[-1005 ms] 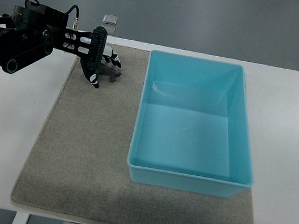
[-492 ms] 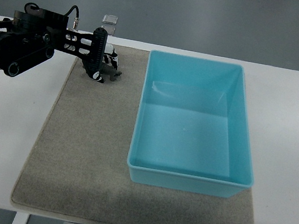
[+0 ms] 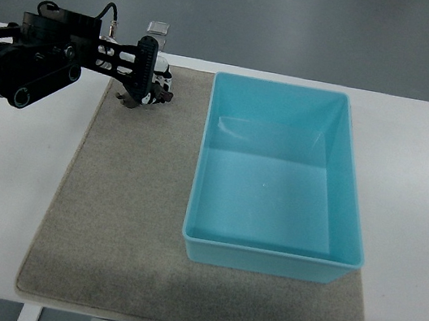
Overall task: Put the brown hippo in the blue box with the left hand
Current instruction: 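Tighten the left hand's grip and lift the hippo off the mat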
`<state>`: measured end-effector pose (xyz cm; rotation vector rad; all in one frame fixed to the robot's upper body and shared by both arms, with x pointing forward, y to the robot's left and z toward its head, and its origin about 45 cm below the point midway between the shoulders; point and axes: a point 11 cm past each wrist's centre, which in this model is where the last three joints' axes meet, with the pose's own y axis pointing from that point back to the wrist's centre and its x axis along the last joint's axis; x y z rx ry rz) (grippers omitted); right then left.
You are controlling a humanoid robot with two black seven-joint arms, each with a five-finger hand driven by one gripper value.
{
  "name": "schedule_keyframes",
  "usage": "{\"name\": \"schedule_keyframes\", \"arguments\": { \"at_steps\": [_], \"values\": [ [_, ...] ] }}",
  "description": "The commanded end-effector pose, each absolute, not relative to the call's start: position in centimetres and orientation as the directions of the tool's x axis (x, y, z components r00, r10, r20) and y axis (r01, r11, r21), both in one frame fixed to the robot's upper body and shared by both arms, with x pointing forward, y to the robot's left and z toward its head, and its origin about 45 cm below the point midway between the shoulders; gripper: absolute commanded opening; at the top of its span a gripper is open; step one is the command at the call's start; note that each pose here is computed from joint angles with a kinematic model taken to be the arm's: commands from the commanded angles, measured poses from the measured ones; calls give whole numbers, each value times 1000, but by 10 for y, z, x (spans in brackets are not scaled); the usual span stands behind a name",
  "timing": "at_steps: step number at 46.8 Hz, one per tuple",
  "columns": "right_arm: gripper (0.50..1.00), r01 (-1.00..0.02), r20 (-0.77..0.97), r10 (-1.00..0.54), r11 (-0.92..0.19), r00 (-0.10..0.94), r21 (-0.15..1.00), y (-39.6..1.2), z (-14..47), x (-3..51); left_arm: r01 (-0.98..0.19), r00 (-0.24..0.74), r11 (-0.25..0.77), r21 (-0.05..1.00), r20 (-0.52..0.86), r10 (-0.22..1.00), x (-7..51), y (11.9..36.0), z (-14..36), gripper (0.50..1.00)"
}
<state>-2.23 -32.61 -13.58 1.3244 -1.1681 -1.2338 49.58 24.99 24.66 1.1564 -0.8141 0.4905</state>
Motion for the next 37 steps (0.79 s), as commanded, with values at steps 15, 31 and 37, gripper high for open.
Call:
{"name": "schedule_keyframes", "arguments": {
  "at_steps": [15,31,37],
  "values": [
    [936,-40,-94,-995,-95,36,995,-326,-136,-22,-718,622,355,599,781,-61,496,247,249,500],
    [936,-40,-94,-995,-95,36,995,-326,-136,-22,-722,615,359,591,787,-59,498,245,253,500],
    [936,-38,-94,-995,-95,35,995,-326,-136,-23,-727,606,361,584,793,-62,500,243,258,500]
  ]
}}
